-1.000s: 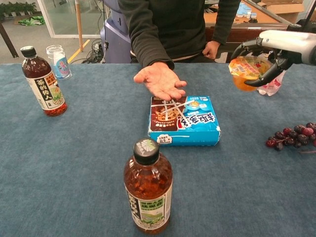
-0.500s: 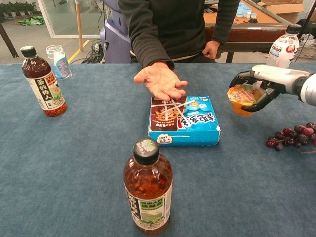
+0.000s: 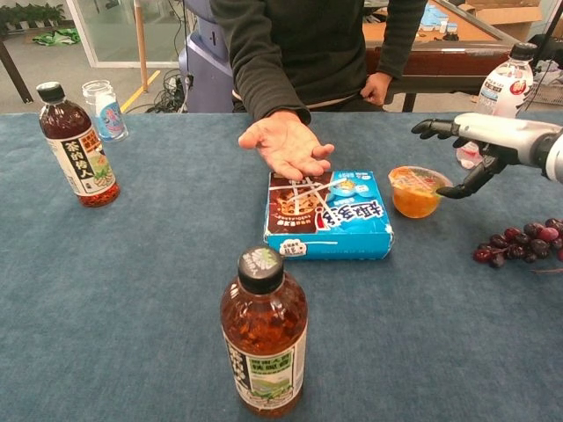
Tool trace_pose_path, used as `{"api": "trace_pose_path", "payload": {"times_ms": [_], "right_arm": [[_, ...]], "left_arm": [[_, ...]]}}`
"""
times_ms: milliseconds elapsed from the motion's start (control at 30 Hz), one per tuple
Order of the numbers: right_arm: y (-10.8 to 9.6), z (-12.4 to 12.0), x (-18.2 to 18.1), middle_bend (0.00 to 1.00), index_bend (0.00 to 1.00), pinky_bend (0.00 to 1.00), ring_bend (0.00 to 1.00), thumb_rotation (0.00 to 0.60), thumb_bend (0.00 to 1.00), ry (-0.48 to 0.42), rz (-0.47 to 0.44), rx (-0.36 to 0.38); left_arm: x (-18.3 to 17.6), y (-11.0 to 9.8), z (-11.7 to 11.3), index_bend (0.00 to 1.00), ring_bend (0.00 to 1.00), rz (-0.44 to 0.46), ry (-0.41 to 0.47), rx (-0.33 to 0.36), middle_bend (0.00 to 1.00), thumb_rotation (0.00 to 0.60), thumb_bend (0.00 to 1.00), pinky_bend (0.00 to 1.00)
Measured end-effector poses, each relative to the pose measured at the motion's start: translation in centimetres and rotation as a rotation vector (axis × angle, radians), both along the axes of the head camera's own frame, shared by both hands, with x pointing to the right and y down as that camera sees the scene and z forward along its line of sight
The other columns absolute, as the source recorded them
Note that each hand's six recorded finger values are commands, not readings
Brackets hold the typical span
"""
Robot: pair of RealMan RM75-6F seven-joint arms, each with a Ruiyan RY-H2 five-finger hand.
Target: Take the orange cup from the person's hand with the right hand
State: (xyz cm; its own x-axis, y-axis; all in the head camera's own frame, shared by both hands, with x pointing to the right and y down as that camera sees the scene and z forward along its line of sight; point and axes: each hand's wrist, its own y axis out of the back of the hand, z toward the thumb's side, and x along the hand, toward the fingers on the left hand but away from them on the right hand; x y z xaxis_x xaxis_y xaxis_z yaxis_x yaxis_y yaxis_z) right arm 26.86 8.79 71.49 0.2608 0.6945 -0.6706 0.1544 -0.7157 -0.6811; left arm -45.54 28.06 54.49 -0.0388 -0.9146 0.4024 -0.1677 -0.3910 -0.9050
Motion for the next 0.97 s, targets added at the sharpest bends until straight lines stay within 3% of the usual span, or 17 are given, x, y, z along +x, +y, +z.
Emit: {"api": "trace_pose_path", "payload": {"times_ms": [200, 467, 967], "right_arm": [[0.2, -4.0, 1.8, 0.06, 0.0, 0.11, 0.0, 0.6, 0.29, -0.004, 0.021, 0.071], [2.6, -11.1, 7.6, 0.08, 0.0, 0.11, 0.0, 0.6, 0.29, 0.071, 0.117, 0.185], [12.1, -17.6, 14.5, 0.1, 0.0, 0.11, 0.0, 0.6, 0.29, 0.163, 0.257, 0.307]], "left_arm": [[-0.2, -0.3, -0.2, 0.41, 0.29, -0.002, -0.006, 0.008, 0.34, 0.6, 0.17, 0.2], [0.1, -0.8, 0.1, 0.41, 0.29, 0.011, -0.004, 0.009, 0.34, 0.6, 0.17, 0.2], [1.1, -1.6, 1.0, 0.41, 0.29, 0.032, 0.0, -0.006, 0.34, 0.6, 0.17, 0.2]]}}
